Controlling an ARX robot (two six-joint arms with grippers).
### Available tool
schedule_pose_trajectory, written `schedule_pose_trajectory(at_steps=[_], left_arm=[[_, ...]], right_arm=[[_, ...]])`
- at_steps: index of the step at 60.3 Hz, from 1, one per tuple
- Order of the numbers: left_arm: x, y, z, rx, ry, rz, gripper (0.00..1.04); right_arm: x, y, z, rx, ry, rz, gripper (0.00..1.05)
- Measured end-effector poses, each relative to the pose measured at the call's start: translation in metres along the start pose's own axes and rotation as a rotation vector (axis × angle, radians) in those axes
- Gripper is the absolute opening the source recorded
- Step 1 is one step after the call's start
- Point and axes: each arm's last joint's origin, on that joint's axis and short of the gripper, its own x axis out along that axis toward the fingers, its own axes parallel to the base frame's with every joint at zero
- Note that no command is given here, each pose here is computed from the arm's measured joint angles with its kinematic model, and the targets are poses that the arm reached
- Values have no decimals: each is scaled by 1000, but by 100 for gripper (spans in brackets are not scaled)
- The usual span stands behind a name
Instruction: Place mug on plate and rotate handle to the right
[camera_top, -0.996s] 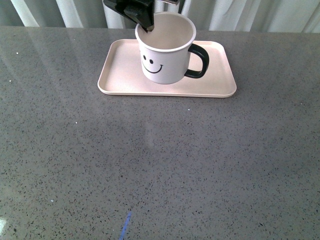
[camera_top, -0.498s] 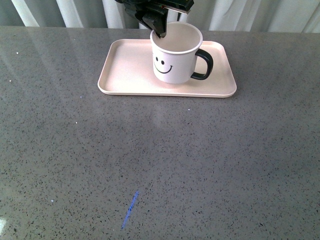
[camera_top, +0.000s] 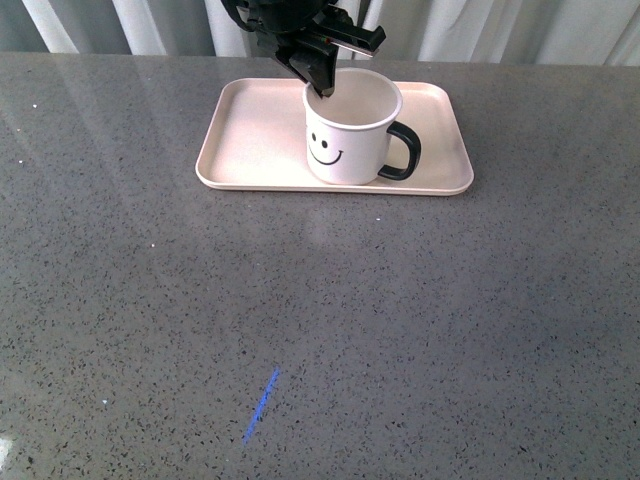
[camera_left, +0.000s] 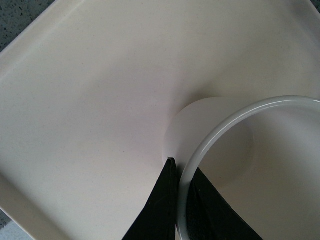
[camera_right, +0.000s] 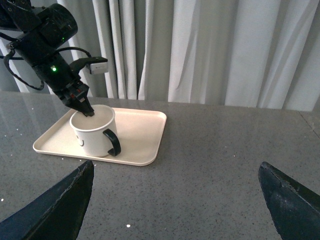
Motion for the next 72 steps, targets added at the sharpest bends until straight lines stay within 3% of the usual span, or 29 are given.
schedule_pose_trajectory(at_steps=[72], left_arm=[[5,-5,1,19,5,2,2]], right_arm=[[0,0,0,0,0,0,96]])
